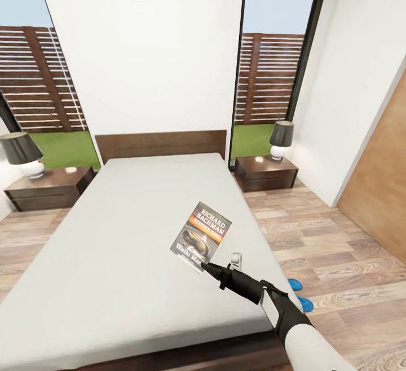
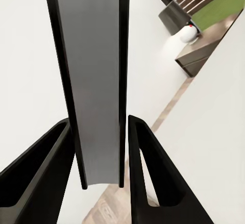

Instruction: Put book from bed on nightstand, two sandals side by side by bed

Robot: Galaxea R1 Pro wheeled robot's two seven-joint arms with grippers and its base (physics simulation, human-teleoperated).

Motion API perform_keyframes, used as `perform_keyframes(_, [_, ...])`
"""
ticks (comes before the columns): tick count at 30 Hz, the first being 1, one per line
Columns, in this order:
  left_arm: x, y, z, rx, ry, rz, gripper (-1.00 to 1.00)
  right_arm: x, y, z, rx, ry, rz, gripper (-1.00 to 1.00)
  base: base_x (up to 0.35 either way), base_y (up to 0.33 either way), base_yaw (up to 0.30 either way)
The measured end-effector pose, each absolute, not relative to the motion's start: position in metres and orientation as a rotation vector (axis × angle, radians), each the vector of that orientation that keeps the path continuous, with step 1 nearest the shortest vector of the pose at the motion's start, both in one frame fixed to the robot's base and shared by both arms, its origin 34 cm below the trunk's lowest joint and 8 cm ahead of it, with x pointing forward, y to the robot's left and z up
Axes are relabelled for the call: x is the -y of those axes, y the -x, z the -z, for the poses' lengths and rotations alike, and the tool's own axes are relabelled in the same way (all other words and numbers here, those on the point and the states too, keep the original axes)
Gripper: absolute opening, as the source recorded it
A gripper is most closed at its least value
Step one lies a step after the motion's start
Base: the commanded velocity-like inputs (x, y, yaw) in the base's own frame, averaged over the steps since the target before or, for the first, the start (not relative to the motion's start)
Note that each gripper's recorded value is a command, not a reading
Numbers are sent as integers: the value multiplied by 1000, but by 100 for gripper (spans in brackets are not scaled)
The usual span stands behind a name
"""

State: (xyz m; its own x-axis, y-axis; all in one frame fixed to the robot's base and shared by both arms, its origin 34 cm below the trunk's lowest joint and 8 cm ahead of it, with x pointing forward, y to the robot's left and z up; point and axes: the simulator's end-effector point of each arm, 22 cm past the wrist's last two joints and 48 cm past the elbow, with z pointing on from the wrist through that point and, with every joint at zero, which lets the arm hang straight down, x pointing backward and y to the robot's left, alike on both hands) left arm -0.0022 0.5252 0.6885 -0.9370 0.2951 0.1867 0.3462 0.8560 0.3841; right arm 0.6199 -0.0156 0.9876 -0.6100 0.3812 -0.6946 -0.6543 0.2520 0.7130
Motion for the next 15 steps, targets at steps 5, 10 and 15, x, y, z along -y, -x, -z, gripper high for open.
perform_keyframes(5, [-523, -1, -687, 2920, 503, 637, 100, 16, -620, -991, -1653, 262, -1502, -100, 0, 0, 0])
perform_keyframes(10, [-523, -3, -686, 2930, 501, 639, 100, 16, -620, -995, -1647, 267, -1499, -100, 0, 0, 0])
perform_keyframes(15, [-522, -6, -685, 2940, 498, 641, 100, 16, -620, -999, -1641, 273, -1496, -100, 0, 0, 0])
